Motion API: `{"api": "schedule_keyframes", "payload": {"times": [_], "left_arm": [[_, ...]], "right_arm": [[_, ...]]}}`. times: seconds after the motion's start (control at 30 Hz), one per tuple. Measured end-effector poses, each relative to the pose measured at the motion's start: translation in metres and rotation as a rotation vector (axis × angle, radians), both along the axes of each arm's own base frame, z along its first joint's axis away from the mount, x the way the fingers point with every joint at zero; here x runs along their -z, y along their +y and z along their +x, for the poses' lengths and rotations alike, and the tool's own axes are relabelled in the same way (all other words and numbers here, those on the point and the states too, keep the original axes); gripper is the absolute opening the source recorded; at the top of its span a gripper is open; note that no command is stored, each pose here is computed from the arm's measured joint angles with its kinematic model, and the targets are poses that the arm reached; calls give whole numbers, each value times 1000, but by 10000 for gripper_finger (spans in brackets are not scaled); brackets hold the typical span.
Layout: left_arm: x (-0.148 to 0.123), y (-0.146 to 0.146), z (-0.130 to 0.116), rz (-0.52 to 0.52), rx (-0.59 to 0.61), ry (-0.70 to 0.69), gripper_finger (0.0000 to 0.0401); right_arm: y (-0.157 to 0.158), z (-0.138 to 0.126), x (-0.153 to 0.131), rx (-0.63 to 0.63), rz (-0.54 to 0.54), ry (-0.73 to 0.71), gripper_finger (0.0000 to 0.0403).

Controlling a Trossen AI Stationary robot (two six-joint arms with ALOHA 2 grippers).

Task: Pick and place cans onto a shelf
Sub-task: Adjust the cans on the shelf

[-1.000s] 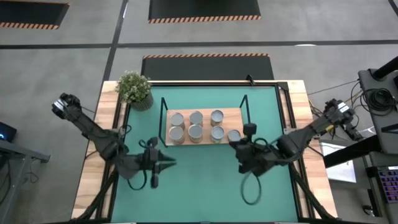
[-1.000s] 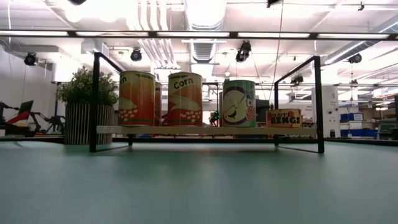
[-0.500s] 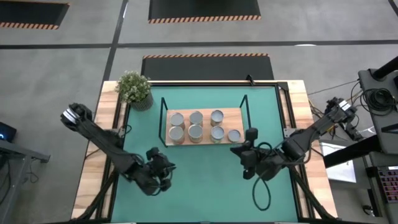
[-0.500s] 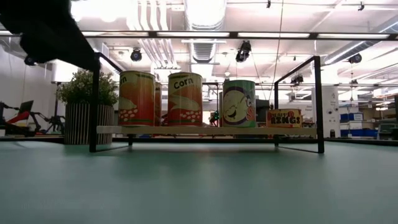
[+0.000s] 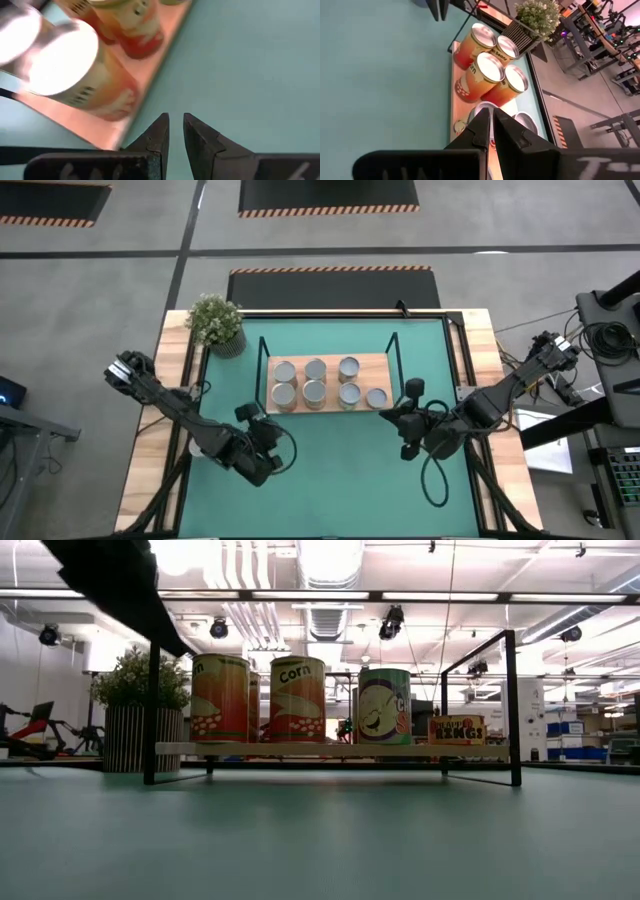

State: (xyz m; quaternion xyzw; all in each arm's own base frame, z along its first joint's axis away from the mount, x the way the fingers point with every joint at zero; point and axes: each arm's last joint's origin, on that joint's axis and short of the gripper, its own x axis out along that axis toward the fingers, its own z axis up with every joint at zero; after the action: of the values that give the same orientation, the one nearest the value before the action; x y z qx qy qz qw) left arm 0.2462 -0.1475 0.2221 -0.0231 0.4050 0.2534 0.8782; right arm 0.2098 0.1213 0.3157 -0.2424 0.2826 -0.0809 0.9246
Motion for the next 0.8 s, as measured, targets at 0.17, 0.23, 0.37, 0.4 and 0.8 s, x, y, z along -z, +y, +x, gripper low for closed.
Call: {"api": "schedule_keyframes", "payload": {"times": [0.17,0.23,0.37,0.4,0.8], "left_arm": [[-4,11,8,74,-19,-17,39],[-1,17,11,85,-36,-28,39],[3,26,14,100,-65,-17,39],[3,28,15,104,-71,-19,39],[1,39,21,138,-140,-70,39]], "right_arm": [[-8,-12,-2,2,21,-30,12],[-12,-17,-1,2,28,-39,12],[-18,-26,1,3,41,-56,12],[-19,-28,1,5,46,-60,12],[-27,-38,4,19,85,-86,12]]}}
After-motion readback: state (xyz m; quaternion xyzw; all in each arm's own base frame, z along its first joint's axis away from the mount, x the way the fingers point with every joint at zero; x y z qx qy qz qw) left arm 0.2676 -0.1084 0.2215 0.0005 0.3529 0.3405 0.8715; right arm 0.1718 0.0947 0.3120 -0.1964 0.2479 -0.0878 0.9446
